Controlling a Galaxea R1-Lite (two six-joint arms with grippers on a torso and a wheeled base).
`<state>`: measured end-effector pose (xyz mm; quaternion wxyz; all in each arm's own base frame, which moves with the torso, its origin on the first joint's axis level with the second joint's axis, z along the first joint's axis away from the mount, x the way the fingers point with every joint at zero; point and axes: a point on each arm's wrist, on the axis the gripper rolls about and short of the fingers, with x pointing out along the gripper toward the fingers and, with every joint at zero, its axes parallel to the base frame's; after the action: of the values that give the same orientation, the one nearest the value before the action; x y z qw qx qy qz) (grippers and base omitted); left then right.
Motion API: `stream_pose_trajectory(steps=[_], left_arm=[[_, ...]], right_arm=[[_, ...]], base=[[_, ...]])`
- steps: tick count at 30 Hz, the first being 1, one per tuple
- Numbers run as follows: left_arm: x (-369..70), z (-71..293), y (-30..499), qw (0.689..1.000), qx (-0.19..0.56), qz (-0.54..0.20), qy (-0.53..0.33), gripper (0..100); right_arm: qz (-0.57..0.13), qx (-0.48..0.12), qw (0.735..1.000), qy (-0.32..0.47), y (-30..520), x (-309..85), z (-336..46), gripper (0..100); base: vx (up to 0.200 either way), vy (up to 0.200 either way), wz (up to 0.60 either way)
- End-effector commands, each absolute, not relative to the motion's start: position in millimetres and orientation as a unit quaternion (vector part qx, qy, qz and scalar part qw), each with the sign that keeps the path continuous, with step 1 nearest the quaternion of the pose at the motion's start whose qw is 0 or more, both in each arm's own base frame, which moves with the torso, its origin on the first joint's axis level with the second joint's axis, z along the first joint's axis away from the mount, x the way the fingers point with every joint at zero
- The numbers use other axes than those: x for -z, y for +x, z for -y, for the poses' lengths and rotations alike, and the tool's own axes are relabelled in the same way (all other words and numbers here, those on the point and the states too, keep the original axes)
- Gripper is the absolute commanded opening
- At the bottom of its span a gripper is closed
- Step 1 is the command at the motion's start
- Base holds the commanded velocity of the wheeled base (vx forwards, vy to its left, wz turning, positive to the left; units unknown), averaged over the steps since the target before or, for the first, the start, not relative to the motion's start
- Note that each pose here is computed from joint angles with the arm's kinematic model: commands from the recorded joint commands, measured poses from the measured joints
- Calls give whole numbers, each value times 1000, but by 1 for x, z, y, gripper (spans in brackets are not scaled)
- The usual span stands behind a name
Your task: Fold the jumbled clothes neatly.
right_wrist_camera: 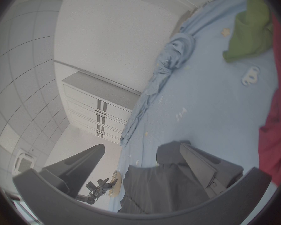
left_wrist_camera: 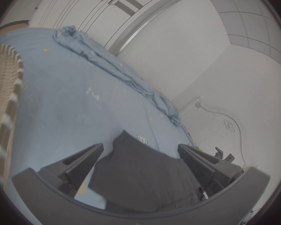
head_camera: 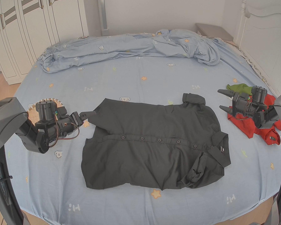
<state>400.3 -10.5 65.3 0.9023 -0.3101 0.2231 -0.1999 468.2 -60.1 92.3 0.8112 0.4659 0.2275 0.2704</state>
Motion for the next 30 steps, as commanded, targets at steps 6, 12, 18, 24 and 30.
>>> stream_pose_trajectory(steps=[6, 12, 18, 24, 30], left_arm=[[-89, 41, 285, 891, 244, -277, -264, 100], [-91, 45, 258, 891, 237, -290, -258, 100], [-78, 47, 234, 883, 221, -325, -255, 100], [-67, 54, 228, 887, 190, -345, -242, 100], [-66, 61, 226, 888, 187, -349, -234, 100]], right_arm=[[-270, -179, 905, 276, 369, -81, -12, 100], [-254, -165, 927, 221, 338, -101, -24, 100], [-334, -167, 901, 221, 306, -137, -39, 100], [-420, -112, 878, 198, 296, -164, -54, 100], [-456, -101, 860, 207, 295, -175, -70, 100]], base=[[0, 0, 0], [0, 0, 0], [0, 0, 0], [0, 0, 0], [0, 0, 0]])
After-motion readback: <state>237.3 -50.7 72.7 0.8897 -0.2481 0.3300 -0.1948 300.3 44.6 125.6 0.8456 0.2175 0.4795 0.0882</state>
